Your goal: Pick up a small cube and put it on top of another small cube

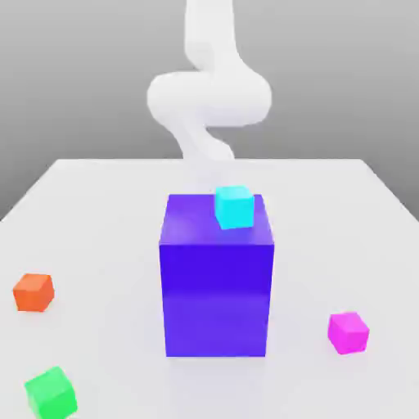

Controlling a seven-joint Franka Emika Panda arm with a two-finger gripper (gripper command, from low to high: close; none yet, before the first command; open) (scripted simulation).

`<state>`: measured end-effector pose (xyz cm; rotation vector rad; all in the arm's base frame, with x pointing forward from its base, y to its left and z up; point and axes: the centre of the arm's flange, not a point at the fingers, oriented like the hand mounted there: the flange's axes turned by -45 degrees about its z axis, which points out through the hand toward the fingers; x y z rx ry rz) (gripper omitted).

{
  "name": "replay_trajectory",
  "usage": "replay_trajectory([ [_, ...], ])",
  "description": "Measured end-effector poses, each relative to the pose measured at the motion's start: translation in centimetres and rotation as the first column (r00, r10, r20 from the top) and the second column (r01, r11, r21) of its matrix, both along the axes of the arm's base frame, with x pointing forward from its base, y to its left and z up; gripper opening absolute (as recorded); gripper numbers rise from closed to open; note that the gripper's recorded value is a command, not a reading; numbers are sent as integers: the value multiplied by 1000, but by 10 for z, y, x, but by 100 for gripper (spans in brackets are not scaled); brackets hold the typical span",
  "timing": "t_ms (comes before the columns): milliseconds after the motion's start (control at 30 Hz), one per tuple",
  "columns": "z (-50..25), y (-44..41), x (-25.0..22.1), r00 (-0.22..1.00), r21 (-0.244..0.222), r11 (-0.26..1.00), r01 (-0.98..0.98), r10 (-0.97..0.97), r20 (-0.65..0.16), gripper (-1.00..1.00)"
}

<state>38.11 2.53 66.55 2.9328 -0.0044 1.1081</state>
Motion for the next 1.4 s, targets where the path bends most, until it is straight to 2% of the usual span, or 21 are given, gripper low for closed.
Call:
replay_trajectory([
  [167,-103,52,50,988,-27,999,-24,20,-155,0],
  [367,-231,110,67,943,-44,996,-74,55,-329,0],
  [533,-335,154,48,880,-39,992,-123,91,-466,0],
  [767,-460,206,-23,753,1,980,-197,152,-640,0],
  [967,-523,211,-32,735,11,980,-199,156,-660,0],
  [1000,-533,210,-33,734,9,980,-200,156,-661,-100],
  [1233,-535,210,-33,735,9,980,-200,156,-660,-100],
  [1400,-492,211,-32,736,12,980,-198,157,-659,-100],
])
